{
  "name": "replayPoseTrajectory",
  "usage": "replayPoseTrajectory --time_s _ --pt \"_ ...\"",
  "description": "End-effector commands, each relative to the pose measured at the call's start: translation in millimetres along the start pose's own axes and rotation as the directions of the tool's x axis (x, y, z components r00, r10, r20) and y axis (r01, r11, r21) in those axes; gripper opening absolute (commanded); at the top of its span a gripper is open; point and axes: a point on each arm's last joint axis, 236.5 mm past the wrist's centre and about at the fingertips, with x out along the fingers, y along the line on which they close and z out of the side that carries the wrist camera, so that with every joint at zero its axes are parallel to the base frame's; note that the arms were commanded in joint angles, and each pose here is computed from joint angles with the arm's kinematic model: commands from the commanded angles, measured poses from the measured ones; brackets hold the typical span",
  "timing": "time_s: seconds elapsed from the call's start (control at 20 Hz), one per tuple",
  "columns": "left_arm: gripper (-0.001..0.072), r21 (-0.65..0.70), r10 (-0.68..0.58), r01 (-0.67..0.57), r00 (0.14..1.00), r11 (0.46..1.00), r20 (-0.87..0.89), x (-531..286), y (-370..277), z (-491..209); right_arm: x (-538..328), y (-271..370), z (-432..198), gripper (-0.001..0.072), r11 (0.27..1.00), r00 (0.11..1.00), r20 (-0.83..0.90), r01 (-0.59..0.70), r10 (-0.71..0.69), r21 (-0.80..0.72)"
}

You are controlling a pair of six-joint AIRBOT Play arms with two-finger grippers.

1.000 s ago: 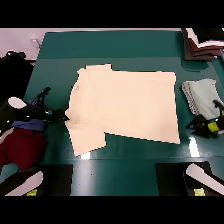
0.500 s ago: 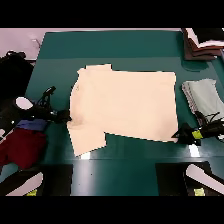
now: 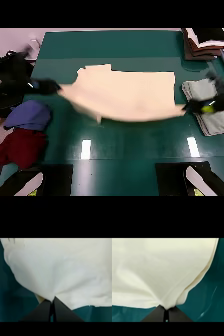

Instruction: Fold the shirts.

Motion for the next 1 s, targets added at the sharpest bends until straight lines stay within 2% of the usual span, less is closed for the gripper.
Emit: replayPoseTrajectory --time_s 0.0,0.1,0.2,0.3,0.45,0.5,0.55,0.65,0.8,0.95 --pt "0.0023 0.178 -0.032 -0.035 0.933 0.983 0.358 -138 -74 89 -154 69 65 0.0013 0.977 0.901 0.433 0.115 -0.027 -0.179" --pt "0.0022 0.266 -0.06 -0.098 0.848 0.959 0.526 -222 -114 115 -236 90 75 0.0013 0.956 0.784 0.617 0.229 -0.071 -0.182" --pt "0.0022 0.31 -0.093 -0.136 0.777 0.941 0.623 -285 -145 122 -295 97 71 0.0013 0.931 0.687 0.715 0.332 -0.13 -0.15" --pt "0.0021 0.34 -0.129 -0.174 0.696 0.924 0.706 -336 -169 124 -325 96 63 0.0012 0.912 0.658 0.729 0.393 -0.187 -0.12" --pt "0.0021 0.324 -0.138 -0.238 0.572 0.916 0.808 -384 -180 135 -338 98 68 0.0011 0.905 0.661 0.721 0.41 -0.208 -0.114" --pt "0.002 0.322 -0.133 -0.239 0.576 0.916 0.807 -381 -178 138 -337 97 74 0.0011 0.907 0.663 0.719 0.406 -0.209 -0.111" --pt "0.002 0.32 -0.115 -0.234 0.616 0.918 0.779 -367 -172 137 -330 93 80 0.0011 0.911 0.678 0.704 0.397 -0.212 -0.108" --pt "0.002 0.295 -0.042 -0.199 0.76 0.935 0.648 -301 -140 139 -296 75 93 0.0011 0.921 0.745 0.624 0.376 -0.235 -0.102" --pt "0.0023 0.209 0.059 -0.143 0.93 0.967 0.363 -174 -75 128 -218 34 111 0.0011 0.94 0.866 0.421 0.332 -0.271 -0.078" --pt "0.0024 0.085 0.067 -0.072 0.996 0.994 0.062 -52 -19 90 -129 2 120 0.0011 0.956 0.945 0.191 0.285 -0.267 -0.075"
